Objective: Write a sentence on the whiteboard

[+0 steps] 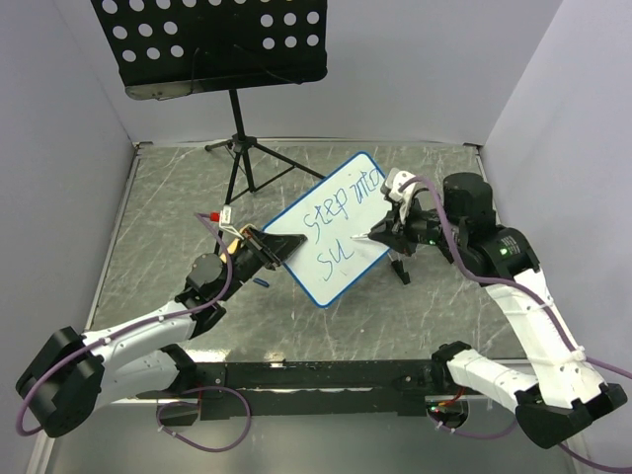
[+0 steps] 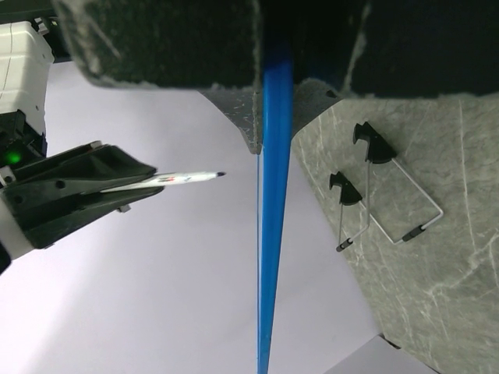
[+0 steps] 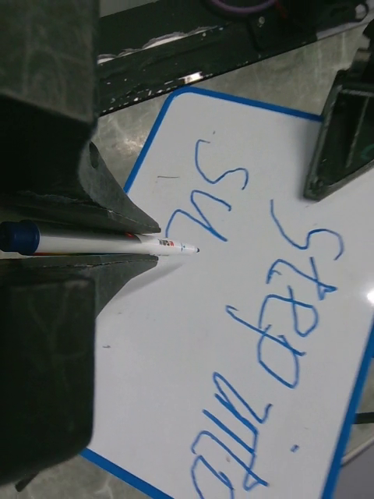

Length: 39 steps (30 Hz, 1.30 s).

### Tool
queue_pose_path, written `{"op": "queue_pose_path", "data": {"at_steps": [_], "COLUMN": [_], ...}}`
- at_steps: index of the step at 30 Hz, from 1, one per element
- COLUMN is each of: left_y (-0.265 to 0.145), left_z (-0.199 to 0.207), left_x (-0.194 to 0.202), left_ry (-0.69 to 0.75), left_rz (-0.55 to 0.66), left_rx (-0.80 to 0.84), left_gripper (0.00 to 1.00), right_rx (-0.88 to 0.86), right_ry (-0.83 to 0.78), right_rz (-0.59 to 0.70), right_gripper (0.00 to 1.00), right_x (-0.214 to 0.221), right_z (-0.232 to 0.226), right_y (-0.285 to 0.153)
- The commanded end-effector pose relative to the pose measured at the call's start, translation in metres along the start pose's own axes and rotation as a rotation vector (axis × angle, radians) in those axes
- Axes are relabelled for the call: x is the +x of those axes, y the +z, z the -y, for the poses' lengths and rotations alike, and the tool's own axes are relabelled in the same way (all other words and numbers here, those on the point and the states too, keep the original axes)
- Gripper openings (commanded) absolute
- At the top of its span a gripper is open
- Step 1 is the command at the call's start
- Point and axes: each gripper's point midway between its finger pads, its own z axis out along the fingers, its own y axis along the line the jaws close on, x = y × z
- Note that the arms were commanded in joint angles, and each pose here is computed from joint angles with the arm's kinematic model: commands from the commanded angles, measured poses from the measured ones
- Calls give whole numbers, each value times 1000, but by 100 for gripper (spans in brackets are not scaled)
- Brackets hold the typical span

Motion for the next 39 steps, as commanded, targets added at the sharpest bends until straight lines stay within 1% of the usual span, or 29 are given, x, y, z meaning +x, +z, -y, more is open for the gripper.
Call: {"op": "queue_pose_path", "data": {"at_steps": [1, 8, 12, 39], "left_y": [-8, -8, -8, -8], "left_z": [61, 62, 63, 62], "left_x": [-27, -22, -18, -14], "left_ry": [-15, -13, -12, -17], "left_rz": [85, 61, 39, 16], "left_rx": [215, 225, 234, 249], "left_gripper": [1, 1, 1, 1], "right_rx": [-42, -28, -26, -61], "right_ry": [-43, -28, -30, -14], "right_rz": [112, 99, 107, 116], "right_gripper": [0, 0, 0, 0], "right_x": [-40, -26, -26, -17], "right_z": [-9, -6, -7, -12], "right_y": [-14, -12, -15, -11]}}
